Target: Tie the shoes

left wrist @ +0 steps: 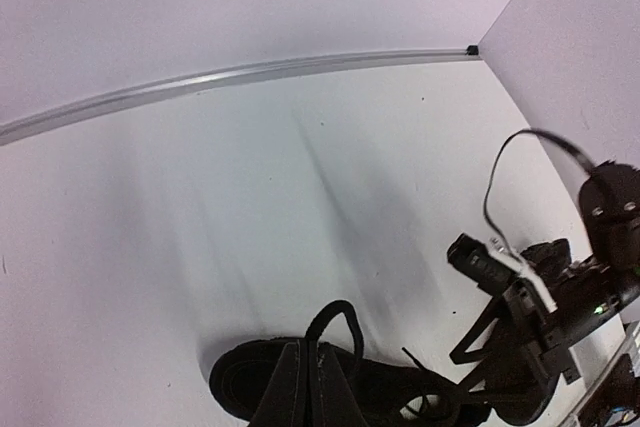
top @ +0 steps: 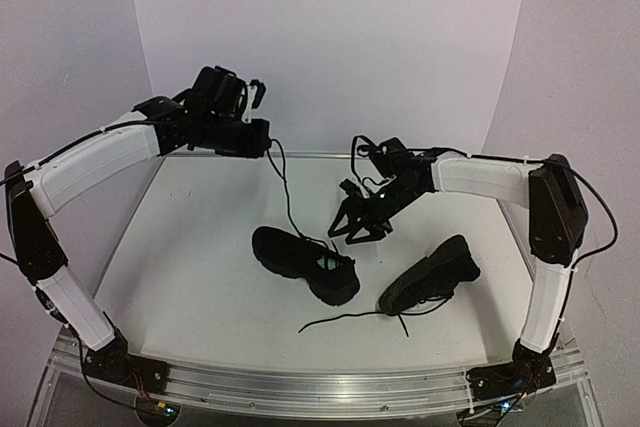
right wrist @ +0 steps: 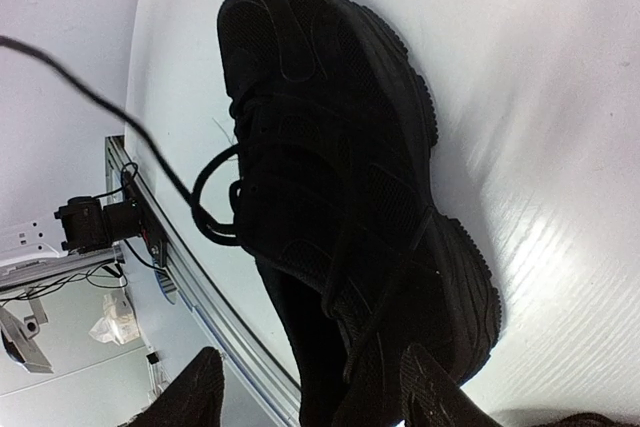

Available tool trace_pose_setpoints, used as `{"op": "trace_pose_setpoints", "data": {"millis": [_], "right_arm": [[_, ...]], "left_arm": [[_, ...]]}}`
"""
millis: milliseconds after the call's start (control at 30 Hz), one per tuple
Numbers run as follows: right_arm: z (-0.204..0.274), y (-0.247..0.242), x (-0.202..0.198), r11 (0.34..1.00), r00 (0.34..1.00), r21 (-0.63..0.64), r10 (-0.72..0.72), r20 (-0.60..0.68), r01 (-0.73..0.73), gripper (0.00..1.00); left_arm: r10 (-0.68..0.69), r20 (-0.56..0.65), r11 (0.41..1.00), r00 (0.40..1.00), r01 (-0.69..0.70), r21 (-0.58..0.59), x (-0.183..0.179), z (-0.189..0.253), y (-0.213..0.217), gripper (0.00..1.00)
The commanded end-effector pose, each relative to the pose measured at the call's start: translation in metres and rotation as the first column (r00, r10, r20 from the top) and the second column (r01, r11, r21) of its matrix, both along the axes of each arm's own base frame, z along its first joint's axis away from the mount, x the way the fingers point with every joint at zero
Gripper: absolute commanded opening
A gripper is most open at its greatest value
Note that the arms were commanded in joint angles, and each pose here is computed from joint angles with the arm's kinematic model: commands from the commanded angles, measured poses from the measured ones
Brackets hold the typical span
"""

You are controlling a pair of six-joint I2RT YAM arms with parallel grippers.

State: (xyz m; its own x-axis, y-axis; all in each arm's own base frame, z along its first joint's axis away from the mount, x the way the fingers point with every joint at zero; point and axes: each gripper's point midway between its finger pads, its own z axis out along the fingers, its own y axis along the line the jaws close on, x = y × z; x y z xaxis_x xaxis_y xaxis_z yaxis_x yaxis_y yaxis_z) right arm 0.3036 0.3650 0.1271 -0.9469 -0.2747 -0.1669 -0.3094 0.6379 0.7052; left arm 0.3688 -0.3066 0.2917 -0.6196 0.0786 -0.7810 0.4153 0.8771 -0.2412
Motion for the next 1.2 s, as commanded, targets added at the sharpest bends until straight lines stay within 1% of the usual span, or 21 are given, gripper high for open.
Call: {"op": "trace_pose_setpoints", "data": {"millis": [0, 200, 267, 400, 500, 633, 733, 800, 867, 1000, 1167], "right_arm": [[0.004, -0.003, -0.008, 1.000, 1.000, 0.019, 0.020, -0.002, -0.020, 0.58], [-0.001, -0.004, -0.014, 0.999, 0.999, 0.026, 0.036, -0.025, -0.036, 0.56], [-0.003, -0.006, -0.019, 0.999, 0.998, 0.027, 0.045, -0.037, -0.044, 0.56], [-0.011, -0.004, -0.034, 0.996, 0.994, 0.037, 0.081, -0.076, -0.079, 0.53], [-0.021, 0.006, -0.044, 0.992, 0.987, 0.044, 0.123, -0.100, -0.120, 0.50], [-0.012, 0.023, -0.047, 0.984, 0.982, 0.093, 0.158, -0.100, -0.149, 0.46], [-0.002, 0.027, -0.042, 0.983, 0.985, 0.107, 0.156, -0.079, -0.147, 0.48], [-0.001, 0.026, -0.039, 0.986, 0.987, 0.102, 0.141, -0.080, -0.133, 0.53], [-0.006, 0.022, -0.033, 0.992, 0.990, 0.079, 0.108, -0.087, -0.101, 0.54], [-0.020, 0.013, -0.018, 0.999, 0.993, 0.030, 0.034, -0.117, -0.031, 0.51], [-0.031, 0.013, -0.012, 1.000, 0.991, -0.004, 0.004, -0.135, -0.004, 0.49]], "left_arm": [[-0.061, 0.085, 0.997, 0.994, 0.066, -0.049, 0.004, 0.050, -0.011, 0.00], [-0.075, 0.128, 0.992, 0.989, 0.087, -0.091, 0.007, 0.075, -0.018, 0.00], [-0.084, 0.126, 0.991, 0.988, 0.096, -0.093, 0.007, 0.076, -0.020, 0.00], [-0.087, 0.103, 0.992, 0.991, 0.095, -0.079, 0.008, 0.067, -0.021, 0.00], [-0.069, 0.069, 0.995, 0.995, 0.074, -0.068, 0.013, 0.054, -0.018, 0.00], [-0.037, 0.032, 0.997, 0.999, 0.039, -0.069, 0.020, 0.042, -0.010, 0.00], [-0.034, 0.029, 0.997, 0.999, 0.036, -0.065, 0.020, 0.040, -0.008, 0.00], [-0.034, 0.026, 0.997, 0.999, 0.036, -0.062, 0.020, 0.038, -0.008, 0.00], [-0.032, 0.022, 0.998, 0.999, 0.033, -0.062, 0.021, 0.037, -0.007, 0.00], [-0.057, 0.009, 0.995, 0.998, 0.058, -0.077, 0.018, 0.036, -0.012, 0.00], [-0.059, 0.004, 0.995, 0.998, 0.059, -0.076, 0.019, 0.034, -0.013, 0.00]]}}
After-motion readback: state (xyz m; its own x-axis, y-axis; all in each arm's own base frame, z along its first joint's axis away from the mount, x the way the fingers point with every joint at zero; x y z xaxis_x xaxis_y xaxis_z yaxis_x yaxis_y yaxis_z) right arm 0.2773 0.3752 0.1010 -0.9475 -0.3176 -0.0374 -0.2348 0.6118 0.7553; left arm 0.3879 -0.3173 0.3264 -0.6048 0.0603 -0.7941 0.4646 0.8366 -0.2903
